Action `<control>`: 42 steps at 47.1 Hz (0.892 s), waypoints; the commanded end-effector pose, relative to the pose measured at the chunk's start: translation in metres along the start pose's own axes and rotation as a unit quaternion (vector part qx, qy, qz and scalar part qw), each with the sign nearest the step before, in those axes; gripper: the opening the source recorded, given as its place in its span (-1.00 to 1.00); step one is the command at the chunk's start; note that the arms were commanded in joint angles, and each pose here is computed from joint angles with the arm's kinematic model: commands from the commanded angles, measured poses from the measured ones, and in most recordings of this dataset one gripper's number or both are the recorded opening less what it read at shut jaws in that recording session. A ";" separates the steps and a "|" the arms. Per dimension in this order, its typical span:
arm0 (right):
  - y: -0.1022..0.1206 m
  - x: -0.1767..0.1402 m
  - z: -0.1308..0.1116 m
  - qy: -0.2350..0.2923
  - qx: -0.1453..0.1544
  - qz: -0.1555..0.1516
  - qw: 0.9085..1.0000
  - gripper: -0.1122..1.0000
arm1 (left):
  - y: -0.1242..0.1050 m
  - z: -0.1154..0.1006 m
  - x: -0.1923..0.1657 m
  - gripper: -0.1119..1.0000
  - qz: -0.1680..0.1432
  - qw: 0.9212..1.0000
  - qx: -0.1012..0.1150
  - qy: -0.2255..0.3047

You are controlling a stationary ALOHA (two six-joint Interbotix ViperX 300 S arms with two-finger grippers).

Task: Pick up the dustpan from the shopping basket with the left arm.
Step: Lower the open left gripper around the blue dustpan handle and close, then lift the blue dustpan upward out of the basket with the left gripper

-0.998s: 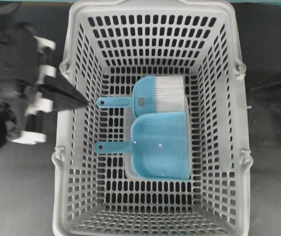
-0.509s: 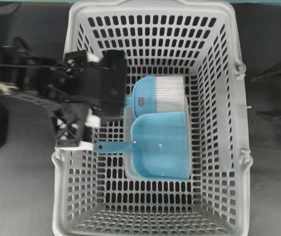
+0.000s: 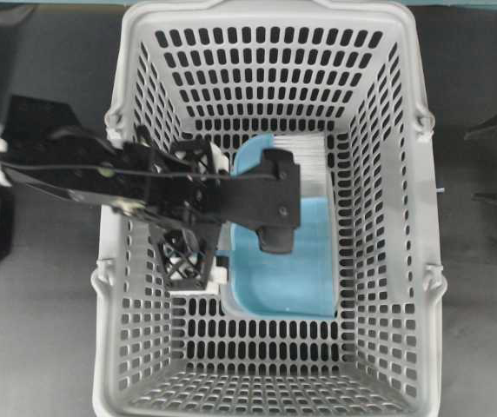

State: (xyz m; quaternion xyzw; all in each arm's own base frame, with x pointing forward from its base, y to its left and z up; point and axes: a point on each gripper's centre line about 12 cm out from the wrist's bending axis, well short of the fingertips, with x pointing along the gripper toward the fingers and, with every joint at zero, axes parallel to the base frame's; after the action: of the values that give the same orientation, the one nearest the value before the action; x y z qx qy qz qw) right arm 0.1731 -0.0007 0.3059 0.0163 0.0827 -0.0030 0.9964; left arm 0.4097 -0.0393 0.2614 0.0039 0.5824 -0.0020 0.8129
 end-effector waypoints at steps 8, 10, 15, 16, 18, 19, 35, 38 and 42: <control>-0.001 0.002 -0.003 0.001 0.001 -0.002 1.000 0.63 | -0.009 -0.012 0.036 0.81 0.004 0.999 0.001 0.047; -0.001 0.002 -0.003 0.001 0.002 -0.002 1.000 0.63 | -0.008 -0.015 0.042 0.81 0.005 0.998 -0.001 0.055; -0.002 0.002 -0.006 0.004 0.002 -0.005 1.000 0.63 | -0.005 -0.022 0.056 0.80 0.007 0.998 -0.009 0.064; -0.002 0.002 -0.006 0.004 0.002 -0.005 1.000 0.63 | -0.005 -0.022 0.057 0.80 0.007 0.998 -0.010 0.063; -0.002 0.003 -0.006 0.005 0.003 -0.006 1.000 0.63 | -0.005 -0.021 0.057 0.80 0.006 0.999 -0.012 0.053; -0.002 0.003 -0.006 0.005 0.003 -0.006 1.000 0.63 | -0.006 -0.020 0.058 0.79 0.005 0.999 -0.011 0.049; -0.002 0.003 -0.007 0.006 0.003 -0.006 1.000 0.63 | -0.010 -0.016 0.048 -0.22 -0.001 1.000 0.000 0.017; -0.002 0.002 -0.007 0.005 0.003 -0.006 1.000 0.63 | -0.010 -0.013 0.040 -0.30 -0.002 1.000 -0.002 0.005; -0.002 0.003 -0.007 0.007 0.003 -0.006 1.000 0.63 | -0.009 -0.009 0.027 -0.30 -0.004 1.000 -0.005 -0.012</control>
State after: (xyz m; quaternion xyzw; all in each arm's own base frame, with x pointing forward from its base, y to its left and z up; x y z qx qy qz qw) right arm 0.1729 -0.0026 0.2943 0.0168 0.0948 -0.0085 0.9953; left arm 0.4085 -0.0482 0.2057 0.0006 0.6033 -0.0008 0.7975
